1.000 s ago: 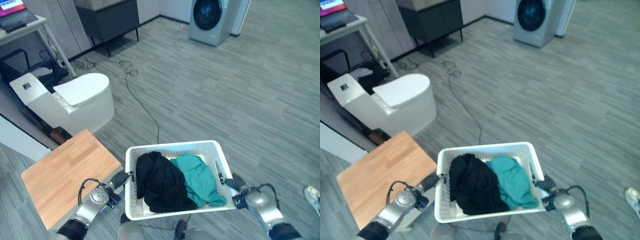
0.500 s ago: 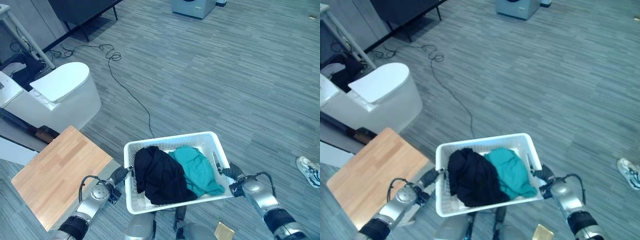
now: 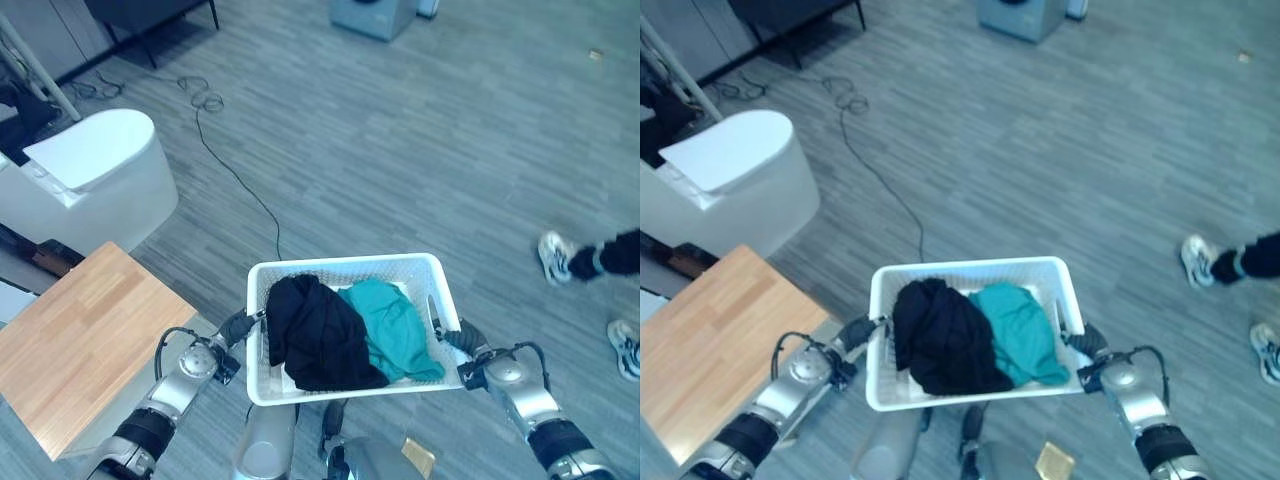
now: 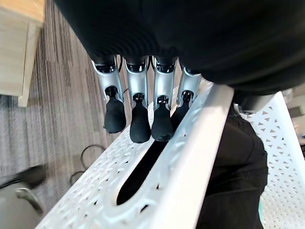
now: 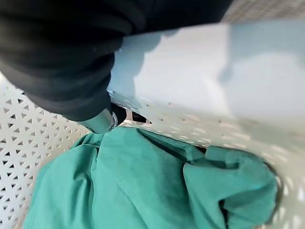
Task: Grab the laundry basket,head to the washer,open it,put in the laundry and shut it.
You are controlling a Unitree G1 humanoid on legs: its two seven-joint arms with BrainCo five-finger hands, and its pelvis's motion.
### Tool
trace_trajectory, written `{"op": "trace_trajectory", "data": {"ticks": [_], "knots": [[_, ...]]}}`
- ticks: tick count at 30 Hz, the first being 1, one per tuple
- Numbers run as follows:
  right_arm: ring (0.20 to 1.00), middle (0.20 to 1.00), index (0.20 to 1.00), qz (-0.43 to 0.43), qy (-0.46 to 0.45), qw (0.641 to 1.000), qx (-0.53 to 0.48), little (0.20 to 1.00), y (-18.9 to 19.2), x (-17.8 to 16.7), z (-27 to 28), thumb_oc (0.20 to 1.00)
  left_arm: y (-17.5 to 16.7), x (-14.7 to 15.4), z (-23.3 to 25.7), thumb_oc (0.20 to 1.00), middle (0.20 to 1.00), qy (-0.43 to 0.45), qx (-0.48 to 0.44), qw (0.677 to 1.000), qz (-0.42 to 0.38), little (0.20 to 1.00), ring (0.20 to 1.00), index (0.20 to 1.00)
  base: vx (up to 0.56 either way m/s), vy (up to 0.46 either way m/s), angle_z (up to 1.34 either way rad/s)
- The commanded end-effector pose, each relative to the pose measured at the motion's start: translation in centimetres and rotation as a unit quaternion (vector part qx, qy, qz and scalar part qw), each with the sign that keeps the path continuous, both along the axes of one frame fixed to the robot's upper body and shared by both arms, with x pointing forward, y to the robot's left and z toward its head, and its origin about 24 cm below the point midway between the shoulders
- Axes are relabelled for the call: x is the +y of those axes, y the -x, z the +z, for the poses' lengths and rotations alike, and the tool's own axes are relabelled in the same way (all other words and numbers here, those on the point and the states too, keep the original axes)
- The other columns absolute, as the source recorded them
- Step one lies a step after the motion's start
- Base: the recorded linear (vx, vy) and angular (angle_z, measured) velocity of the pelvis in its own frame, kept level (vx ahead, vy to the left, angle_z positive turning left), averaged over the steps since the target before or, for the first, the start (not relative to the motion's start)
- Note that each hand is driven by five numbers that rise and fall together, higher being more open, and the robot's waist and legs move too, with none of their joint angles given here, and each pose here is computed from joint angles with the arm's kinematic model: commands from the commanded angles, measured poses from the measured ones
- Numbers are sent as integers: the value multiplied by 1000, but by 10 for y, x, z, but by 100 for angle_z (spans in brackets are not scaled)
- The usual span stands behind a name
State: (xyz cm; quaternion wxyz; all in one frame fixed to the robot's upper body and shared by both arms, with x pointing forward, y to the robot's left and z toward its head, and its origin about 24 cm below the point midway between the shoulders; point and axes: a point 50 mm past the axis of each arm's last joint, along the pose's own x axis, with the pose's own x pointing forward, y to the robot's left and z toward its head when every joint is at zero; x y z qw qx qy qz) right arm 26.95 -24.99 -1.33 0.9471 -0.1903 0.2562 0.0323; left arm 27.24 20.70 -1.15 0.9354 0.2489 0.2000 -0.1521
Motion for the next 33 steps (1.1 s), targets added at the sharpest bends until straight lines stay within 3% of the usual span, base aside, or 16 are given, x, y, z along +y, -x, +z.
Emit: {"op": "trace_trajectory", "data": {"ticks": [1,5,9,16,21,26,33], "knots": [[200,200,200,34,-89,991,-93,200,-15,16,31,200,2,43,15,200,200,-43,-34,997,54,200,200,200,544,123,-72],[200,200,200,49,-143,985,-84,200,-15,51,17,200,10,61,15,200,200,-75,-28,994,69,200,200,200,590,129,-79],[200,200,200,54,-151,983,-84,200,-16,63,14,200,15,73,15,200,200,-88,-24,992,85,200,200,200,543,175,-37],[200,200,200,43,-137,985,-95,200,-7,43,20,200,16,68,15,200,200,-85,-23,993,77,200,200,200,480,127,-6],[200,200,200,7,-132,987,-93,200,9,18,18,200,-6,50,26,200,200,-99,-57,992,47,200,200,200,557,-123,90],[200,200,200,-2,-136,987,-82,200,14,16,12,200,-16,35,24,200,200,-99,-64,993,32,200,200,200,646,-186,82],[200,200,200,10,-113,992,-54,200,13,17,3,200,-6,37,14,200,200,-69,-47,995,48,200,200,200,500,-364,24]]}}
